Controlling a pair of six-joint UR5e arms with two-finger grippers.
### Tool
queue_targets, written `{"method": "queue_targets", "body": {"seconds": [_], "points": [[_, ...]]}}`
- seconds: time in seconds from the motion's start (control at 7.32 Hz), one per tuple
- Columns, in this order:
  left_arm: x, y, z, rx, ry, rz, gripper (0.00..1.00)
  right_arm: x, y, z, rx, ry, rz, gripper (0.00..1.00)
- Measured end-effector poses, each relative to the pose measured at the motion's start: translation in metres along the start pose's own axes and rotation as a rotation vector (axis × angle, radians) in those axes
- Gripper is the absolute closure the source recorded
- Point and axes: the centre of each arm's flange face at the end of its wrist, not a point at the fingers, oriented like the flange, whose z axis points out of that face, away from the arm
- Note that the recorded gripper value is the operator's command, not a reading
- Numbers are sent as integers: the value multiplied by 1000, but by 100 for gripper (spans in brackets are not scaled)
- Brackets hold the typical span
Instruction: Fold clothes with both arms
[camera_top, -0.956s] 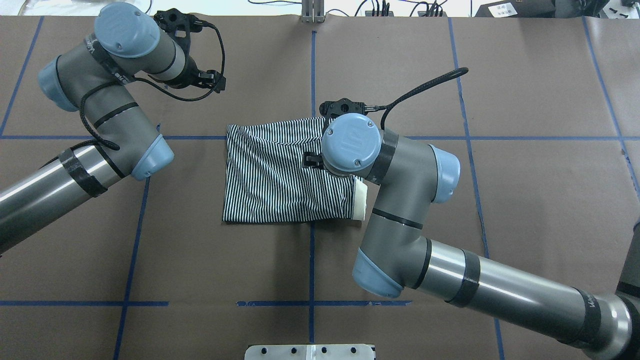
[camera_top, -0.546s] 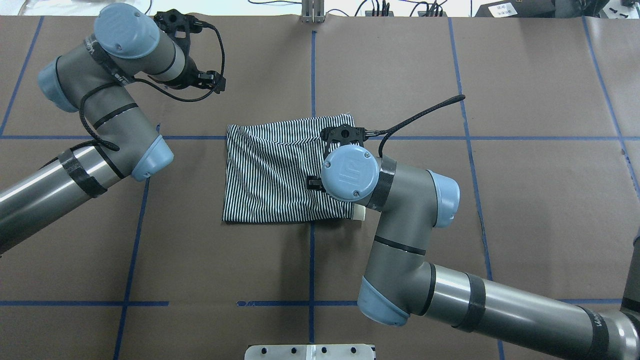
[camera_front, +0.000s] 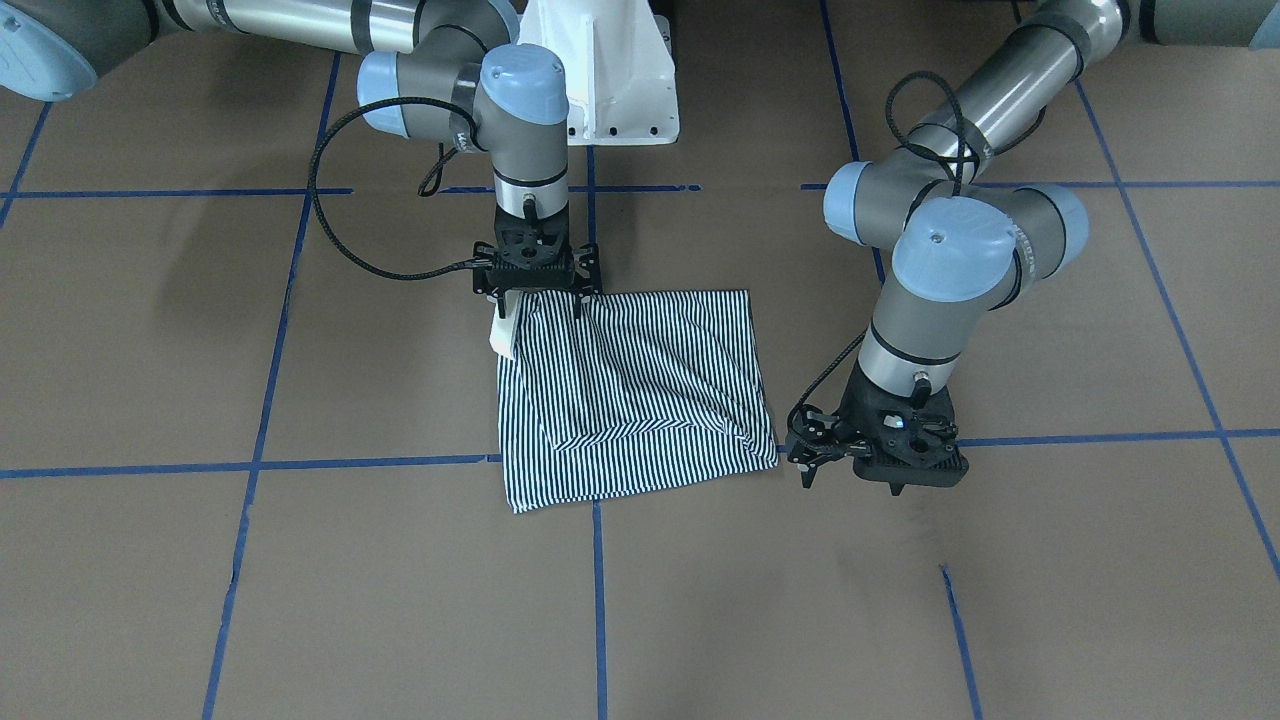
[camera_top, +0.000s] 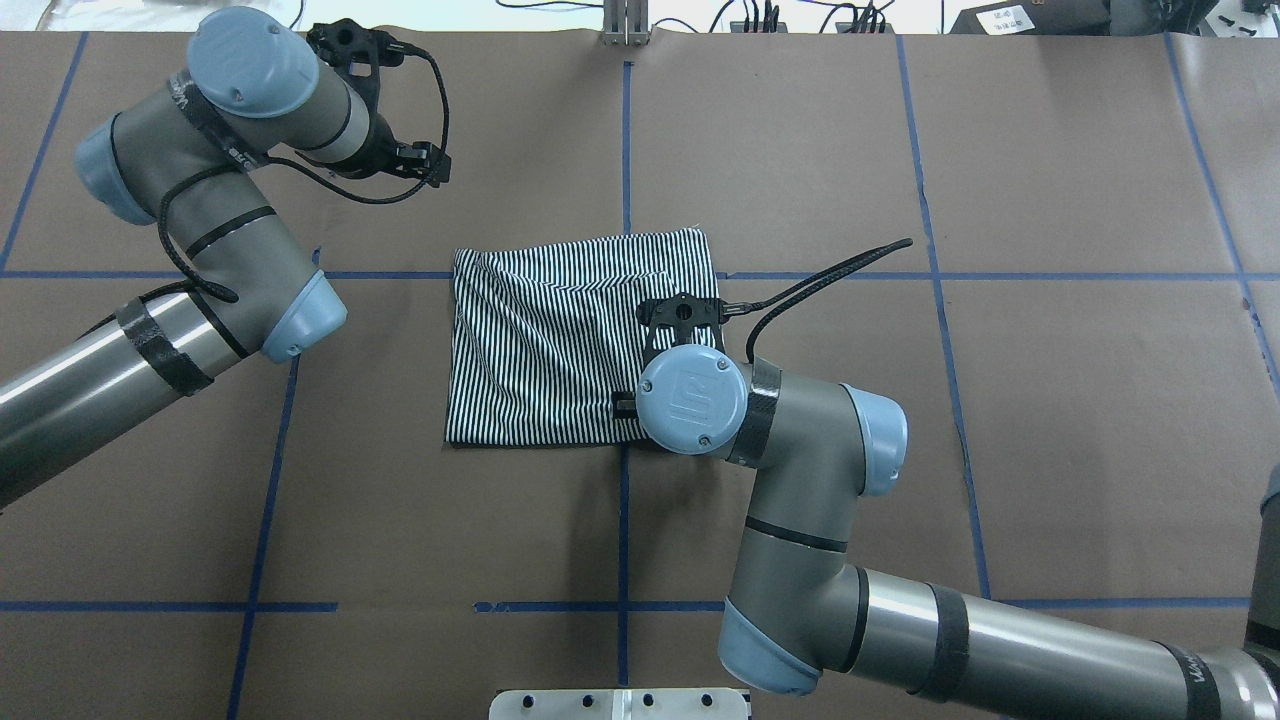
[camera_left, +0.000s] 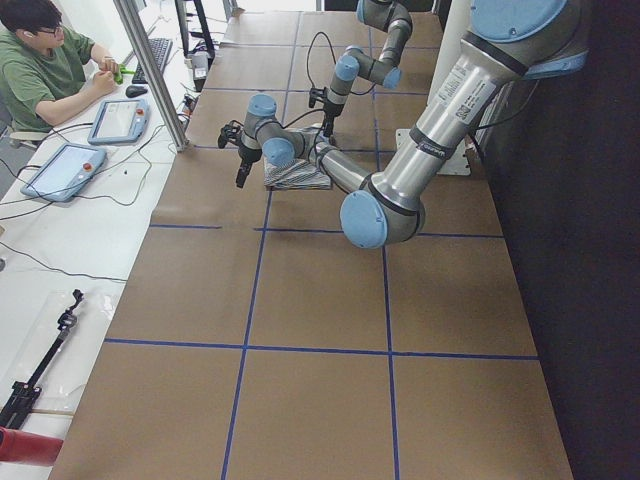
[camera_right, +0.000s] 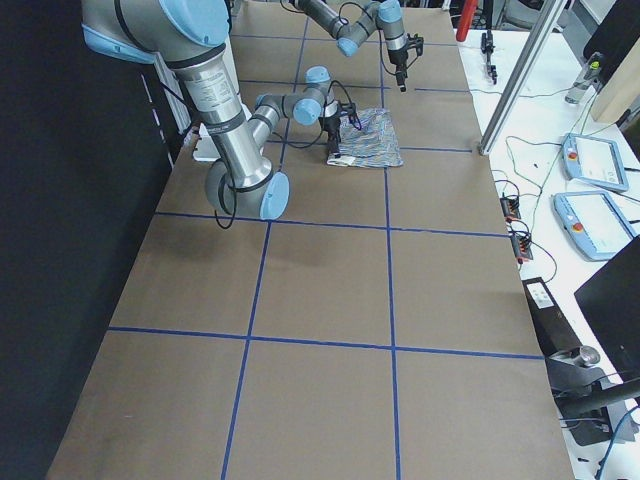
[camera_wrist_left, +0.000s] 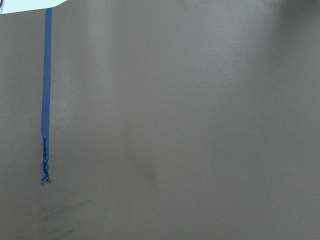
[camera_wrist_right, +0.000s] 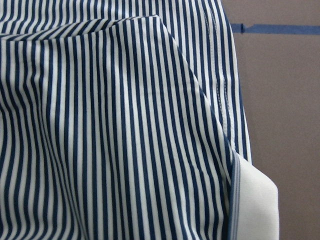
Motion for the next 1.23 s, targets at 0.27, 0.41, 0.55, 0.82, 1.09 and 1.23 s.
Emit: {"method": "queue_targets", "body": {"seconds": [0.27, 0.41, 0.55, 0.82, 1.09, 1.23], "points": [[0, 0, 0, 0, 0, 0, 0, -2, 5, 2, -3, 0, -2, 0], [0, 0, 0, 0, 0, 1, 0, -2, 5, 2, -4, 0, -3, 0], [0, 0, 0, 0, 0, 0, 0, -3, 2, -2, -1, -6, -4, 0], [4, -1, -7, 8, 10, 4, 0, 3, -26, -23, 2, -35, 10, 0], [4, 5, -27, 21, 32, 11, 0, 42, -89, -59, -44, -77, 2, 0], [-4, 10, -43, 18, 38, 28, 0, 77, -121, -81, -63, -73, -32, 0]]}}
